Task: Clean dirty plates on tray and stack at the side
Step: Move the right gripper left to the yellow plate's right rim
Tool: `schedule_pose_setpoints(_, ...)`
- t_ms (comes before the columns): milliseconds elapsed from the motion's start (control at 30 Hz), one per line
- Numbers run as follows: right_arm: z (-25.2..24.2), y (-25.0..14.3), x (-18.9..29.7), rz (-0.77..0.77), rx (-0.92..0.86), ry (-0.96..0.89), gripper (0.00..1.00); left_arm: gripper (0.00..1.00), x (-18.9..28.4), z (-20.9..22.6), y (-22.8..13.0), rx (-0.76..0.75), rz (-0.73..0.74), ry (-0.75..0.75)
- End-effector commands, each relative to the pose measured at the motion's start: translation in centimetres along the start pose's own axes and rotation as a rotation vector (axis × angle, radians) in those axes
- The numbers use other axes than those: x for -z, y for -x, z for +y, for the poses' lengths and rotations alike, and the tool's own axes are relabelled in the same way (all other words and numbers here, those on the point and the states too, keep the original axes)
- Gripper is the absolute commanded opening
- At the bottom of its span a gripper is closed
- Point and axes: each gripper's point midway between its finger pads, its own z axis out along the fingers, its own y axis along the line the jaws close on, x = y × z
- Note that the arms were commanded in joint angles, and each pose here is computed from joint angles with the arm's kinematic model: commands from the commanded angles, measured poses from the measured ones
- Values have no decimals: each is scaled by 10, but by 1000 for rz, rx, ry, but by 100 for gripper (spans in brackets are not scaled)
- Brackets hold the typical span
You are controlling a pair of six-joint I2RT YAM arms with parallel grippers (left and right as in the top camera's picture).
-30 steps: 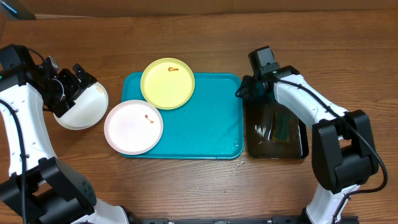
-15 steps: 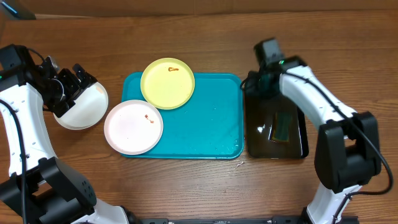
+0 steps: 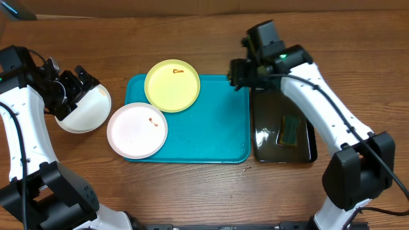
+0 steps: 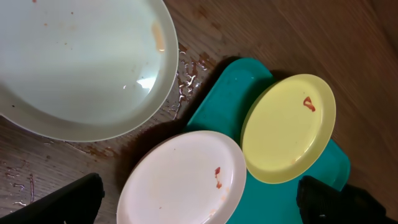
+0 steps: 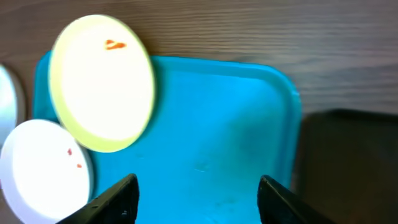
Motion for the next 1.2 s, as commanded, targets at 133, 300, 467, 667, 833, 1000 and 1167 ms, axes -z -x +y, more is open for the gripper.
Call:
schedule_pose_setpoints(133,19,23,18,-66,44,44,63,100,9,-4,4,-33,-27,-4)
schedule_pose_setpoints(300,25,44,21,-165,85,38,65,100,9,-4,4,-33,-27,-4)
schedule_pose_setpoints(467,29,54,18,-223,102,29,67,100,9,-4,4,-33,-27,-4)
schedule_pose_setpoints(667,27,55,4,-213,102,27,68,100,9,-4,4,-33,-27,-4)
schedule_pose_setpoints(833,16,47,-25,-155,92,2,75,100,9,-4,4,-33,-27,-4)
schedule_pose_setpoints(1000,9,34,-57,-85,82,1,76,100,9,-4,4,-33,-27,-4)
schedule_pose_setpoints(1167,2,24,-79,-35,73,-6,77,100,9,-4,4,-33,-27,-4)
